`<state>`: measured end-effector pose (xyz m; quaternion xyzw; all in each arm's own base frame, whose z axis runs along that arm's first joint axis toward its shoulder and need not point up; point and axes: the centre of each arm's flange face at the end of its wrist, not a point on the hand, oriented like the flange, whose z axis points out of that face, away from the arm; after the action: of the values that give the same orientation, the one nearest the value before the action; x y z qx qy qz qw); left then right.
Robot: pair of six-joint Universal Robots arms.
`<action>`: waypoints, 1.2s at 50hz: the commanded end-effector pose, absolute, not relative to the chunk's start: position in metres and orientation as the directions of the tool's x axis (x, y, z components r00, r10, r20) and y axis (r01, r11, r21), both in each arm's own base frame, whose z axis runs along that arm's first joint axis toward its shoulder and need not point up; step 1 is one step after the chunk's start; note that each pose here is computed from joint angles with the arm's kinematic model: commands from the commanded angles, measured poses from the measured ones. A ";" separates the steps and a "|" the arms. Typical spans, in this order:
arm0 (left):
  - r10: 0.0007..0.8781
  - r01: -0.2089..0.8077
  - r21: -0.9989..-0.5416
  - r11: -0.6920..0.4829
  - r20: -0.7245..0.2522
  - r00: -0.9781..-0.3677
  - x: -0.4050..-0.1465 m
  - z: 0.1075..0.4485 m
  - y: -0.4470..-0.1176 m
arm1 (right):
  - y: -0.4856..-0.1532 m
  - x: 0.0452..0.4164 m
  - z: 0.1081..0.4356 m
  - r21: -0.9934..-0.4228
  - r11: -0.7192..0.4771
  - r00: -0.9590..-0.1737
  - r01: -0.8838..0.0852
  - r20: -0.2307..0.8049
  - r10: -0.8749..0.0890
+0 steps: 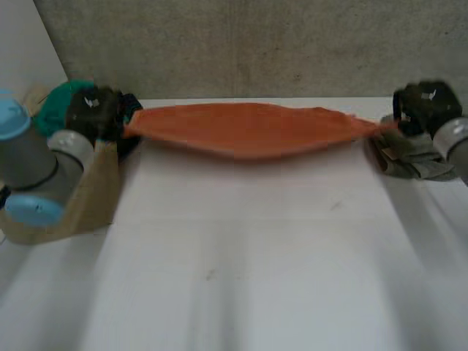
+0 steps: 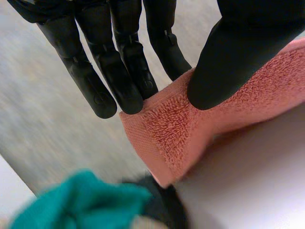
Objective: Fold the laundry.
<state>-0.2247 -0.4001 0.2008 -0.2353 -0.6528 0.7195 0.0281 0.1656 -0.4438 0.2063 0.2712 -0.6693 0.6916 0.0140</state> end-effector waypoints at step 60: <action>0.431 0.690 -0.719 0.085 -0.598 -0.676 -0.270 0.180 -0.403 | -0.496 0.179 0.129 -0.765 -0.122 -0.736 -0.632 0.642 -0.215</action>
<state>-0.2611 -0.4027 0.1939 -0.3778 -0.7268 0.5597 -0.1259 0.1745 -0.4857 0.1540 0.3294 -0.6498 0.6705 0.1400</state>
